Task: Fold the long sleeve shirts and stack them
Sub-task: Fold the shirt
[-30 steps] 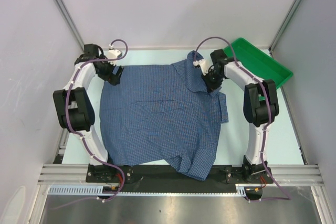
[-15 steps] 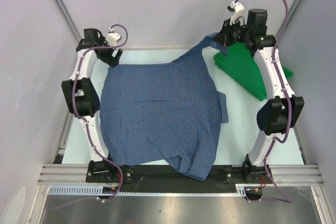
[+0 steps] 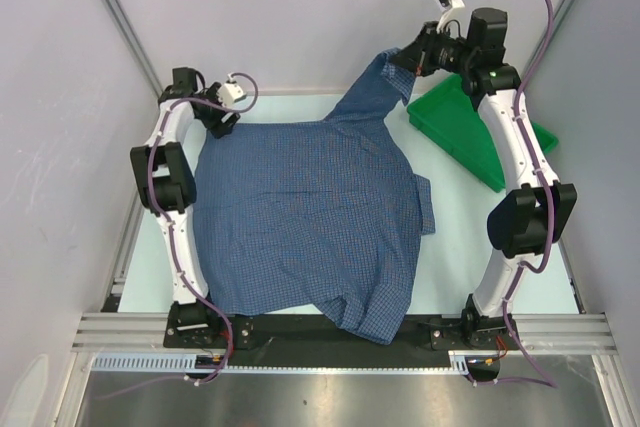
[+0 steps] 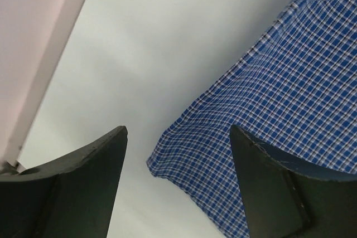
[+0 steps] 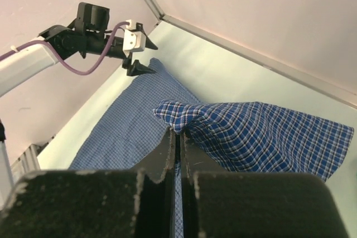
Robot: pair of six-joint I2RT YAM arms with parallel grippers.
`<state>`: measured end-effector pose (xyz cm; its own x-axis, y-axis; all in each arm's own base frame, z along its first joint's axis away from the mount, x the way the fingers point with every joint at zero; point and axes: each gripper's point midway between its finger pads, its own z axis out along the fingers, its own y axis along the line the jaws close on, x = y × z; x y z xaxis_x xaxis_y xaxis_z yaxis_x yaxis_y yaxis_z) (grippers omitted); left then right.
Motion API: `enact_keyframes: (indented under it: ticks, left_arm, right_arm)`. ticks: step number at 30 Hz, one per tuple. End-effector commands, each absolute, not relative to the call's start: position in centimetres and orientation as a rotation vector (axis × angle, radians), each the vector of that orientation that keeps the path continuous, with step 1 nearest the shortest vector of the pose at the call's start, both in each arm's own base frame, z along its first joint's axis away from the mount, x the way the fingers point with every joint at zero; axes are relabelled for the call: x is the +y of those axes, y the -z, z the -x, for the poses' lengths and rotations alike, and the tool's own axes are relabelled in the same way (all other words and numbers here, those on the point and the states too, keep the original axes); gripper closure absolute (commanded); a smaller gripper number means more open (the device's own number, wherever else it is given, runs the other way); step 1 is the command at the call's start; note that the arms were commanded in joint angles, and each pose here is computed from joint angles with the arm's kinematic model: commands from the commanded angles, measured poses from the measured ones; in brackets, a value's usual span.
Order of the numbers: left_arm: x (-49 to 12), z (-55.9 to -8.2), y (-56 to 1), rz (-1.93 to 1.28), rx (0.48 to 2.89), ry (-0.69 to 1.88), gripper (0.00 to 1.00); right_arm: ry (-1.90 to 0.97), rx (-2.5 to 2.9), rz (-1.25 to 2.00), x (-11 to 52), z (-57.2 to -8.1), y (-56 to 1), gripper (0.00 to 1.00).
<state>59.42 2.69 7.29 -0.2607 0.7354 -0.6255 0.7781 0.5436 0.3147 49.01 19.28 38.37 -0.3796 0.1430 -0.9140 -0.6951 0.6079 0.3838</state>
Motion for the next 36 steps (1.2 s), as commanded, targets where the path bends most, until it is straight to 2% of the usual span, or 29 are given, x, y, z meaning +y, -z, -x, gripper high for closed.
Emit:
enact_keyframes:
  ticks: [1,5,7,9,26,36]
  left_arm:
    - [1.8,-60.5,-9.1,-1.367,1.841,0.047,0.22]
    - [2.0,-60.5,-8.3,-1.42,1.819,0.034,0.23]
    - [2.3,-60.6,-7.3,-1.45,1.829,0.011,0.32]
    - [2.3,-60.8,-7.2,-1.459,1.827,-0.006,0.33]
    - [1.8,-61.9,-6.1,-1.548,1.793,-0.067,0.33]
    - [0.8,-60.3,-7.4,-1.61,1.759,-0.012,0.76]
  right_arm:
    - [-1.004,1.67,0.481,20.0,-47.9,-41.4,1.0]
    - [-1.014,1.669,0.488,20.0,-47.1,-41.9,1.0]
    - [-1.022,1.675,0.492,20.1,-46.6,-42.1,1.0]
    - [-1.021,1.674,0.495,20.0,-46.3,-42.3,1.0]
    - [-1.041,1.679,0.512,20.0,-44.7,-43.2,1.0]
    - [-1.054,1.674,0.496,20.1,-43.5,-44.7,1.0]
